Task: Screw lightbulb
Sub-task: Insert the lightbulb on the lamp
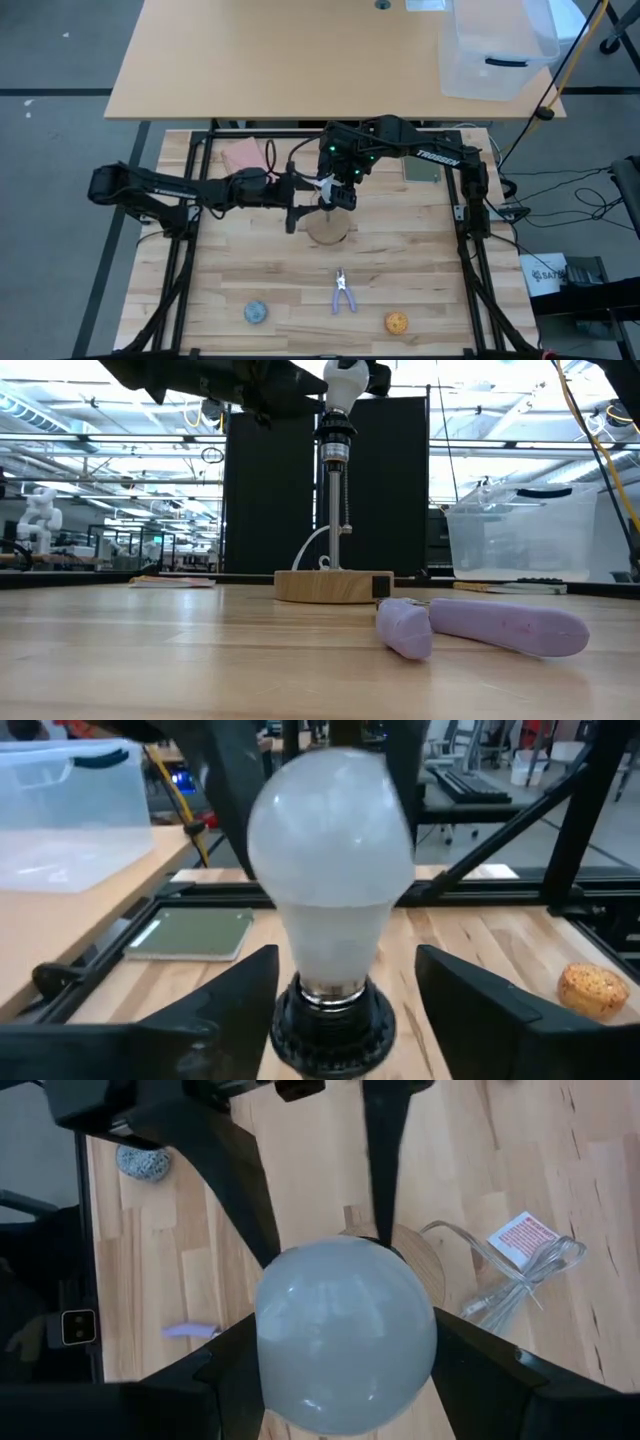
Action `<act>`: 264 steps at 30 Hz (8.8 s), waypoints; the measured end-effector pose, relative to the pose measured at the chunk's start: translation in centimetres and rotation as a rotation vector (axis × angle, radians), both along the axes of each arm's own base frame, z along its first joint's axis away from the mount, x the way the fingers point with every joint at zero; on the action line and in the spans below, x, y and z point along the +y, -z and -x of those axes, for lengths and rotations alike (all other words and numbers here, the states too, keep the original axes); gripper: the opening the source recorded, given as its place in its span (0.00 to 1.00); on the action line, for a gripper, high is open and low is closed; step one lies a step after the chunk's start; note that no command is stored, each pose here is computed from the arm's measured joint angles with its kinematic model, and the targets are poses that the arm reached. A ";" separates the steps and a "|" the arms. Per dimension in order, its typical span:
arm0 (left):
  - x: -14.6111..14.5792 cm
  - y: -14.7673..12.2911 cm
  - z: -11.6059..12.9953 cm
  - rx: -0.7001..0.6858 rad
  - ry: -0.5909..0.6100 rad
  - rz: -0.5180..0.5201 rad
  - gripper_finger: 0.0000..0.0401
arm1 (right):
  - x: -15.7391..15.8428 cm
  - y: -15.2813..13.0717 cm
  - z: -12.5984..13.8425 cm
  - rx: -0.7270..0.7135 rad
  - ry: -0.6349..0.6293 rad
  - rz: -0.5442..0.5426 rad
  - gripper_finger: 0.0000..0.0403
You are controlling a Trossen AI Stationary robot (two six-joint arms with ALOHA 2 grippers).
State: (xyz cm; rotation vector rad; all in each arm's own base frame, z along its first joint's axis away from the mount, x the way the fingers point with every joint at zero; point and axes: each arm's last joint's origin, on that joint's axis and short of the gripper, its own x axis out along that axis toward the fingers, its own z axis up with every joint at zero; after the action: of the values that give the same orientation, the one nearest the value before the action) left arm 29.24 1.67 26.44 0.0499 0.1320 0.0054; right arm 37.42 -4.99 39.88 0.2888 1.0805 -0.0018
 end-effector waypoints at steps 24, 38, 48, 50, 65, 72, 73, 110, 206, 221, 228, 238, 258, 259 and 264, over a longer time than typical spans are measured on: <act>0.2 2.3 -2.6 -0.076 -0.020 0.039 0.65 | 0.0 0.0 0.0 -0.003 -0.008 0.003 0.57; 0.3 2.3 -2.7 -0.083 -0.032 0.017 0.33 | 0.3 0.0 0.0 -0.005 -0.020 0.009 0.57; 0.3 2.4 -2.7 -0.078 -0.034 0.015 0.35 | 1.1 0.0 -0.1 -0.007 -0.095 0.070 0.66; 0.3 2.4 -2.6 -0.078 -0.034 0.021 0.36 | 1.2 0.0 -0.1 -0.007 -0.114 0.081 0.70; 0.3 2.3 -2.7 -0.077 -0.036 0.023 0.36 | 1.4 -1.4 0.9 -0.057 -0.148 0.144 0.80; 0.3 2.3 -2.7 -0.077 -0.036 0.025 0.36 | 1.4 -4.4 1.7 -0.254 -0.103 0.269 0.80; 0.3 2.4 -2.7 -0.076 -0.036 0.027 0.36 | 1.4 -4.9 1.9 -0.292 -0.101 0.278 0.80; 0.3 2.4 -2.6 -0.075 -0.038 0.043 0.36 | 9.6 -3.7 -0.2 -0.981 -0.042 0.581 0.78; 0.3 2.4 -2.6 -0.075 -0.038 0.045 0.36 | 4.2 16.1 7.0 -1.260 0.189 0.362 0.78; 0.3 2.4 -2.6 -0.075 -0.038 0.044 0.36 | 4.2 16.1 7.0 -1.260 0.187 0.361 0.62; 0.3 2.4 -2.6 -0.077 -0.038 0.041 0.41 | 4.2 15.5 6.2 -1.215 0.180 0.374 0.63; 0.3 2.4 -2.5 -0.063 -0.040 0.041 0.66 | 4.2 14.5 5.1 -1.136 0.152 0.395 0.63; -0.8 -0.2 0.9 0.061 -0.037 0.012 0.68 | 4.2 14.7 5.1 -1.116 0.186 0.343 0.63; -1.0 -0.3 1.1 0.072 -0.043 0.005 0.68 | 4.1 14.7 5.0 -1.111 0.190 0.340 0.63; -1.4 -0.5 1.4 0.081 -0.084 -0.028 0.68 | 4.1 14.8 5.1 -1.095 0.215 0.323 0.63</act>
State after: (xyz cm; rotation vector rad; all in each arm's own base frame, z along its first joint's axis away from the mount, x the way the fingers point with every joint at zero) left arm 27.85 0.31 26.90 0.0730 0.2151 0.0893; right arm 32.36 -0.85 25.07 0.0753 -0.0477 -0.1888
